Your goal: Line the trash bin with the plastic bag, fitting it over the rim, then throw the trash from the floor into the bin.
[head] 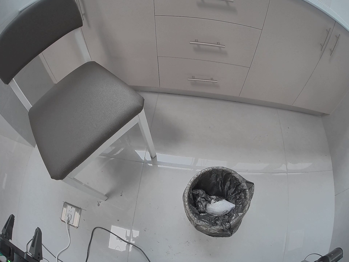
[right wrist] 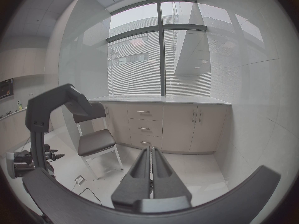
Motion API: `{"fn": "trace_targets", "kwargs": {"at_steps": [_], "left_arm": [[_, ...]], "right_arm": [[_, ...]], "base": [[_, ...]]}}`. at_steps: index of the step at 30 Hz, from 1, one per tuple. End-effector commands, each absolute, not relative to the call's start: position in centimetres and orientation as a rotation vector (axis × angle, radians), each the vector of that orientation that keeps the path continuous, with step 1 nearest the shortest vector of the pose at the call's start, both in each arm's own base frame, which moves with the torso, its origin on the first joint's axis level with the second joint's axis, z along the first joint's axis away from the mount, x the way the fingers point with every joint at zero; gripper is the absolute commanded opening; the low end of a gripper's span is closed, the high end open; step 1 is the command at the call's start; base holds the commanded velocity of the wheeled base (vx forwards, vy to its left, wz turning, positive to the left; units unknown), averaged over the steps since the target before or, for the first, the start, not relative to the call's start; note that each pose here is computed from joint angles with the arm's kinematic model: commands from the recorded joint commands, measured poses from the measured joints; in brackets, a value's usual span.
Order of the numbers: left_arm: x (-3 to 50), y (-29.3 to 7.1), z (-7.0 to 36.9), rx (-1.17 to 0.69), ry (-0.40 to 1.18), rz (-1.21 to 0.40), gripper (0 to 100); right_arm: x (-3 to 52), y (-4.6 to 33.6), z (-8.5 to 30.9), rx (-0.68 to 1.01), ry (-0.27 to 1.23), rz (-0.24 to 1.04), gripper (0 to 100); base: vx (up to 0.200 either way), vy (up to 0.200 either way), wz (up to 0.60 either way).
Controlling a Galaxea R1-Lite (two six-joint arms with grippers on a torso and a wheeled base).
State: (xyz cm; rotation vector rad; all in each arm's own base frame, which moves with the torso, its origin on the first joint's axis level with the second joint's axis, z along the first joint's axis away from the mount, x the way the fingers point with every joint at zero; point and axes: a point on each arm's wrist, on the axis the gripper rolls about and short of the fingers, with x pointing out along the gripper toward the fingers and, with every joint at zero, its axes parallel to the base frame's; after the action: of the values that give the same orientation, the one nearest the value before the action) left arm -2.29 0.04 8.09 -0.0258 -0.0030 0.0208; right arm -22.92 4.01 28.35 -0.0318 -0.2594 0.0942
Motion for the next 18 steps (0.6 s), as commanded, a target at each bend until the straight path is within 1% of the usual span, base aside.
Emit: {"fn": "trace_targets", "kwargs": {"at_steps": [1, 3, 7, 10, 12, 13, 15, 17, 18], "left_arm": [[-2.3, 0.0, 7.6, -0.026, -0.002, 0.021, 100], [-2.3, 0.0, 7.6, -0.026, -0.002, 0.021, 100], [-2.3, 0.0, 7.6, -0.026, -0.002, 0.021, 100], [-2.3, 0.0, 7.6, -0.026, -0.003, 0.021, 100], [-2.3, 0.0, 7.6, -0.026, -0.002, 0.021, 100], [-2.3, 0.0, 7.6, -0.026, -0.002, 0.021, 100], [-2.3, 0.0, 7.6, -0.026, -0.002, 0.021, 100], [-2.3, 0.0, 7.6, -0.026, -0.002, 0.021, 100], [-2.3, 0.0, 7.6, -0.026, -0.002, 0.021, 100]], "right_arm": [[-22.1, 2.2, 24.7, -0.058, -0.284, 0.132, 0], [-21.5, 1.2, 24.1, -0.074, -0.267, 0.171, 0], [-19.9, 0.2, 22.2, -0.116, -0.252, 0.204, 0], [-18.6, 0.3, 20.9, -0.089, -0.2, 0.189, 0], [-17.9, 0.3, 20.5, -0.068, -0.162, 0.169, 0], [-17.1, 0.2, 20.2, -0.047, -0.134, 0.137, 0], [-16.3, 0.1, 19.8, -0.027, -0.104, 0.128, 0], [-15.1, 0.1, 19.2, -0.017, -0.079, 0.124, 0], [-13.2, 0.2, 18.5, -0.008, -0.059, 0.113, 0]], "base": [[0.0, 0.0, 0.0], [0.0, 0.0, 0.0], [0.0, 0.0, 0.0], [0.0, 0.0, 0.0], [0.0, 0.0, 0.0], [0.0, 0.0, 0.0], [0.0, 0.0, 0.0], [0.0, 0.0, 0.0], [0.0, 0.0, 0.0]]}}
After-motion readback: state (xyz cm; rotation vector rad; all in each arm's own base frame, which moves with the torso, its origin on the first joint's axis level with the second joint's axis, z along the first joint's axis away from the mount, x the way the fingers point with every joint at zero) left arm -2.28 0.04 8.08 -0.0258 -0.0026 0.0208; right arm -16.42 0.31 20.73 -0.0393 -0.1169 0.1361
